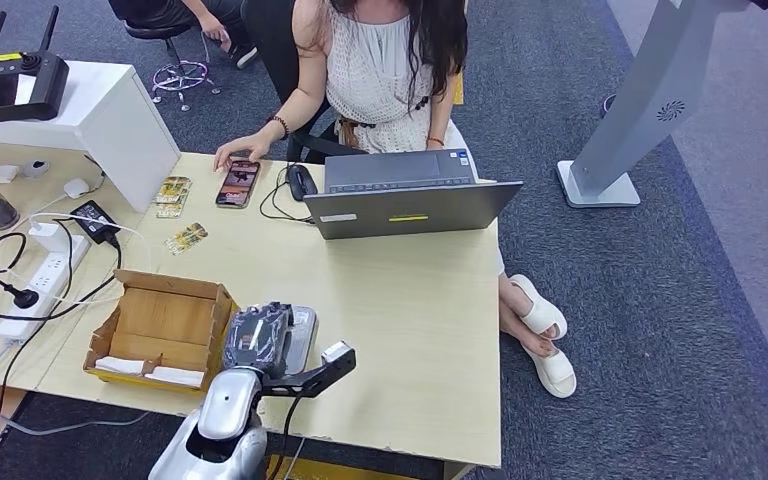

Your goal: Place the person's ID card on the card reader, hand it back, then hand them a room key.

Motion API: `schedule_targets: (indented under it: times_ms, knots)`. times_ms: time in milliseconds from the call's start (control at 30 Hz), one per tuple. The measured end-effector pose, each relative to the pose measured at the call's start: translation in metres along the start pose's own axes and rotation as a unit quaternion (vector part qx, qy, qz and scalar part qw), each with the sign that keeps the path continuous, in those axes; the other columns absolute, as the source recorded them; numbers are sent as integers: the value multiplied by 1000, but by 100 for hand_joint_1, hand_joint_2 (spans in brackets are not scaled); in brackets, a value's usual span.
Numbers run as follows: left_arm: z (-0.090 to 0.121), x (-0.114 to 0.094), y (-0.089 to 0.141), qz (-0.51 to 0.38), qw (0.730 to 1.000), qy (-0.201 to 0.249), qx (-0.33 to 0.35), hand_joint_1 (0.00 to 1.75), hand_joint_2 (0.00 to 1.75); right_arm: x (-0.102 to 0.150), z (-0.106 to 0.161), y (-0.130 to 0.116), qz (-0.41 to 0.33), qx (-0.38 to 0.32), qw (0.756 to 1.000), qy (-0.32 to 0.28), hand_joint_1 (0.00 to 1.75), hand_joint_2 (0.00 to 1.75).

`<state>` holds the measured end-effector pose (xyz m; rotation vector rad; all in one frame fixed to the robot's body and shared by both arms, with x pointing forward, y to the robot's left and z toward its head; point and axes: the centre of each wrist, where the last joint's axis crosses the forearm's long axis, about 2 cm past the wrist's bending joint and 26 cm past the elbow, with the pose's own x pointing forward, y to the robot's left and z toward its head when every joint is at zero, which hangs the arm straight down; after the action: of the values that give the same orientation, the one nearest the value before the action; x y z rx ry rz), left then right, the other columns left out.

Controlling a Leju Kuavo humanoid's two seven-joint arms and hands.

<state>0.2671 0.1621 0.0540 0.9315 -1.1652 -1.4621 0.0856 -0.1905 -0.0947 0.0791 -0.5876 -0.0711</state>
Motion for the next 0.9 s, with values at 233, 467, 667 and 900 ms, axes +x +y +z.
schedule_targets:
  times_ms: [233, 467, 667, 900]
  knots:
    - [-35, -36, 90, -11, 986, 23, 166, 175, 175, -2, 1, 2, 2, 0, 1000, -9, 0, 175]
    - [-57, -91, 154, -63, 969, 62, 230, 175, 175, -3, 1, 3, 7, 4, 1000, -4, 0, 175]
    - [-66, -125, 175, -93, 963, 101, 231, 175, 175, -4, 2, 3, 11, 8, 1000, -3, 0, 175]
    - [-69, -135, 170, -98, 963, 125, 219, 175, 175, -4, 2, 3, 13, 7, 1000, 4, 0, 175]
